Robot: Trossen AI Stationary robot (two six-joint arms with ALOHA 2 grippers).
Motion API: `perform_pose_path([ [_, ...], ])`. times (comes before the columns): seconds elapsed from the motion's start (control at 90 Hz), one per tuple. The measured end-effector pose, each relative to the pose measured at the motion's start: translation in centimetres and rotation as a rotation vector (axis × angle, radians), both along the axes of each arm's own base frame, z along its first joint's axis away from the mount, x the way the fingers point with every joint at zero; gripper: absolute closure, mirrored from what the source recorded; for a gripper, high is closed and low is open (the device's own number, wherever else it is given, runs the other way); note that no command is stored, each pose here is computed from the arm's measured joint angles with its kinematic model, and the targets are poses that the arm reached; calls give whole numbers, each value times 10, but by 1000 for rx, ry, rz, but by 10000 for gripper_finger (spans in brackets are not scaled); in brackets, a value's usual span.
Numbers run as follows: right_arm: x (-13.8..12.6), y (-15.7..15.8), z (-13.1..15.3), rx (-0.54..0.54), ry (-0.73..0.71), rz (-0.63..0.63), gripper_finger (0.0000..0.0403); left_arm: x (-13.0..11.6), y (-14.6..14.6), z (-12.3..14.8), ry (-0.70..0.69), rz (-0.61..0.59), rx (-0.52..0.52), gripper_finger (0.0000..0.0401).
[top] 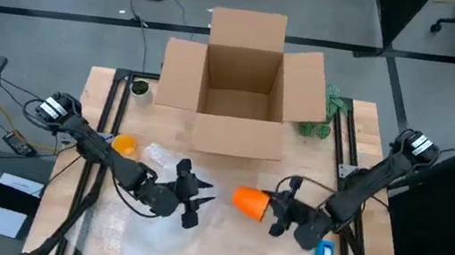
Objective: Wrap mug
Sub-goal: Wrap the orange mug with the bubble wrap
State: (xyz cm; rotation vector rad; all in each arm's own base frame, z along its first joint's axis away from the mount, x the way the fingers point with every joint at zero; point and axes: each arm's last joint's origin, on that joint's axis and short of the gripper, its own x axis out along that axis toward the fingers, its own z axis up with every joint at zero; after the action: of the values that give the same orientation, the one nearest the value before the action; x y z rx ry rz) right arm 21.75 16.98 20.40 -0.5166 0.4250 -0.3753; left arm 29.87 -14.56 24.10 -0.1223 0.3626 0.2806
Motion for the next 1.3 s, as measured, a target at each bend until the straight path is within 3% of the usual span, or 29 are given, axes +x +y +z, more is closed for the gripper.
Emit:
perform_pose_path([
  [0.167,12,11,-9,-160,107,-14,403,16,6,-16,0,36,0,259],
  [0.422,7,5,-22,-235,256,-102,403,39,19,-38,-13,70,32,259],
  [0.611,4,1,-24,-201,262,-139,403,56,34,-51,-49,111,49,259],
  [0.778,1,-2,-26,-238,307,-138,403,72,57,-78,-22,157,42,259],
  [1.011,-10,-5,-24,-229,440,-138,403,87,84,-119,48,90,-67,259],
  [1.3,-15,-7,-22,-72,573,-178,403,85,103,-130,194,98,44,259],
])
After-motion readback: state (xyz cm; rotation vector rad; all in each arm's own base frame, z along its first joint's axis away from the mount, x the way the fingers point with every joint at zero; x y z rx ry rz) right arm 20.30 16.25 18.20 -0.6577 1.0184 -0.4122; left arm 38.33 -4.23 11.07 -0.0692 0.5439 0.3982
